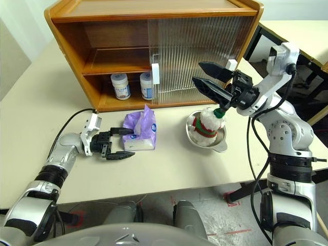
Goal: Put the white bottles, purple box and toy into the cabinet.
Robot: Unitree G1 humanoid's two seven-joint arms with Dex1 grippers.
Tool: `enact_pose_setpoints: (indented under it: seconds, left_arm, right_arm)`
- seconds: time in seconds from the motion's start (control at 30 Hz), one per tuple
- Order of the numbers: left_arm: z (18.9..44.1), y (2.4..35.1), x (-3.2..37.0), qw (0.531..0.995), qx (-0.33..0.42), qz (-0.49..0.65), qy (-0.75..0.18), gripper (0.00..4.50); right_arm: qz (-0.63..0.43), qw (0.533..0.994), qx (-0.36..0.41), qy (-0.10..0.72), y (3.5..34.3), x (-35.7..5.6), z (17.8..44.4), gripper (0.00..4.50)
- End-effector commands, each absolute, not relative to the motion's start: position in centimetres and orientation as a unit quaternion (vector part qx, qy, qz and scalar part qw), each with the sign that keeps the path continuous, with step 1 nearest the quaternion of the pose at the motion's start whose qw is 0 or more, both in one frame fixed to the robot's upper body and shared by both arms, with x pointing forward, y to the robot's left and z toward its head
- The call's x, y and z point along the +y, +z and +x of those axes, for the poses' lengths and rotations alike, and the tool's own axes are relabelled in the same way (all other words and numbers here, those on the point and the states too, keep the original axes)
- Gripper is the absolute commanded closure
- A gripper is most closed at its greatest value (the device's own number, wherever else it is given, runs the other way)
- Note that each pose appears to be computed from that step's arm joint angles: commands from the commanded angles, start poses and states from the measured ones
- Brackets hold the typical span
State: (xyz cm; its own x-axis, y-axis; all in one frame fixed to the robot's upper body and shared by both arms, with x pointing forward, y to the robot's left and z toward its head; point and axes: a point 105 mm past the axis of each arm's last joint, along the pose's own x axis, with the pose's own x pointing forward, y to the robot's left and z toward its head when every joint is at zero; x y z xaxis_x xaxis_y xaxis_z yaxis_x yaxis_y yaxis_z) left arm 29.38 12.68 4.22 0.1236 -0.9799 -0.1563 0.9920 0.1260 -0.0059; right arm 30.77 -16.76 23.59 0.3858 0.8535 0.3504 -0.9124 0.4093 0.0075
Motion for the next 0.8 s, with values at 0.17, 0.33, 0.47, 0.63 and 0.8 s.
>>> enact_pose_setpoints:
  seconds: [0.17,0.33,0.47,0.63,0.8]
  left_arm:
    - [29.1,4.1,12.7,0.741,0.076,0.033,-0.667,2.12]
    - [29.0,4.2,12.9,0.742,0.077,0.03,-0.665,4.0]
    - [29.0,4.8,12.9,0.743,0.07,0.031,-0.665,4.48]
    - [29.7,7.8,12.4,0.759,0.024,0.012,-0.651,4.48]
    - [29.1,11.7,12.3,0.752,-0.018,0.034,-0.658,4.48]
  right_arm:
    - [0.093,0.829,-0.151,0.531,23.7,-17.0,30.5,0.0]
    - [0.093,0.829,-0.153,0.531,23.7,-17.0,30.6,0.0]
    - [0.094,0.828,-0.153,0.531,23.6,-16.9,30.7,0.0]
    - [0.096,0.827,-0.153,0.532,23.6,-16.9,30.8,0.0]
    - [0.098,0.825,-0.151,0.535,23.5,-16.7,30.9,0.0]
